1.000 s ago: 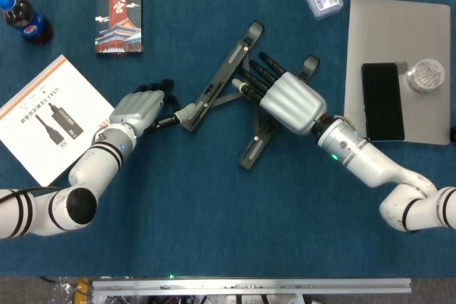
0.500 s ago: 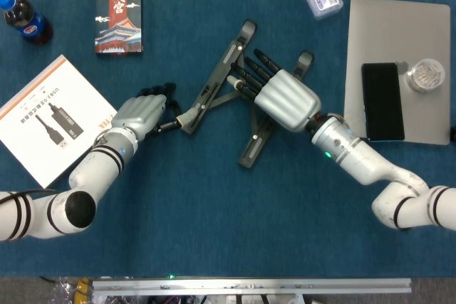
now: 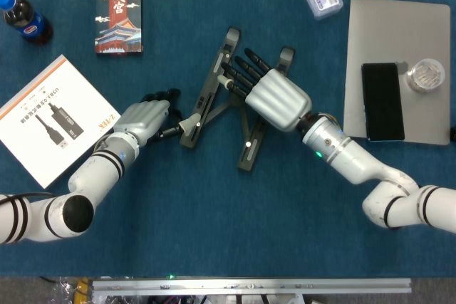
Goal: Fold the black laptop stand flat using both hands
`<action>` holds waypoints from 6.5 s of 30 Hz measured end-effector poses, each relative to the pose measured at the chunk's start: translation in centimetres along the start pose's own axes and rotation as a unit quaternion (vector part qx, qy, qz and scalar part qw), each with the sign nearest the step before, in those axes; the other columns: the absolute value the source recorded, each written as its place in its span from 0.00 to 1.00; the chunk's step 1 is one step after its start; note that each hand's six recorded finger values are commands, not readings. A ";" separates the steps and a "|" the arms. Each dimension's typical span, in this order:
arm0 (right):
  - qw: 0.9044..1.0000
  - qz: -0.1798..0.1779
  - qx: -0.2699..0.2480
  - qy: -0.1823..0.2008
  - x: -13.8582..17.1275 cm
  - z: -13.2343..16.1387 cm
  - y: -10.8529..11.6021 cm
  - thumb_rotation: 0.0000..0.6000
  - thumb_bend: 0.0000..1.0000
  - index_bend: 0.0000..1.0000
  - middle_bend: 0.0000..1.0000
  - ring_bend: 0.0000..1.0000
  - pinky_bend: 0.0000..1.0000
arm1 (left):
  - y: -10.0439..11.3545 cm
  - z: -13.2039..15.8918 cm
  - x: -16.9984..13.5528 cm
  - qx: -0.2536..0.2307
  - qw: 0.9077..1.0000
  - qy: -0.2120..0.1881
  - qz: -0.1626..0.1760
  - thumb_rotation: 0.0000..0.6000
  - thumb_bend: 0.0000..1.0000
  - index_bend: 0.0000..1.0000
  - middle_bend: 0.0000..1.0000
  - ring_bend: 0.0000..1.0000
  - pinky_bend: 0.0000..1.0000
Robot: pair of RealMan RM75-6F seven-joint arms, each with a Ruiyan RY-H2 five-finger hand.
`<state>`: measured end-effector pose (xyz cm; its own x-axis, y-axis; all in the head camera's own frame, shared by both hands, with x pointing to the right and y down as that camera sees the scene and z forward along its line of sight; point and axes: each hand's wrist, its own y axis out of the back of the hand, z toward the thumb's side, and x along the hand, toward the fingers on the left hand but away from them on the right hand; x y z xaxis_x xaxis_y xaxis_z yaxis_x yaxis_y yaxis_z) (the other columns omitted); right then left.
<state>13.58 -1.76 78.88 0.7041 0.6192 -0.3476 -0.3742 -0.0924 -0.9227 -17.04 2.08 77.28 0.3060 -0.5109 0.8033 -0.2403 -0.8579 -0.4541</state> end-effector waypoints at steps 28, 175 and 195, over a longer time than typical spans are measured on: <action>1.000 -0.010 -0.006 0.002 -1.0 0.8 0.3 1.00 0.00 0.00 0.00 0.00 0.00 | 0.8 -0.9 -0.3 0.009 1.000 0.004 0.019 0.00 0.20 0.34 0.00 0.00 0.00; 0.992 -0.067 -0.090 0.056 0.2 0.3 4.0 1.00 0.00 0.00 0.00 0.00 0.00 | 4.9 0.4 -1.2 0.265 0.952 -0.100 0.117 0.93 0.20 0.00 0.00 0.00 0.00; 0.983 0.081 -0.110 0.120 1.5 -1.8 6.7 1.00 0.00 0.00 0.00 0.00 0.00 | 11.2 -6.2 -10.6 0.150 0.939 -0.012 0.309 1.00 0.20 0.00 0.00 0.00 0.00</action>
<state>13.23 -2.82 71.92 0.7773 0.3835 -0.4987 -0.3723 -0.3585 -0.8561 -28.69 -1.84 66.09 0.2152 -0.9142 0.3435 -0.1102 -0.3722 -0.9216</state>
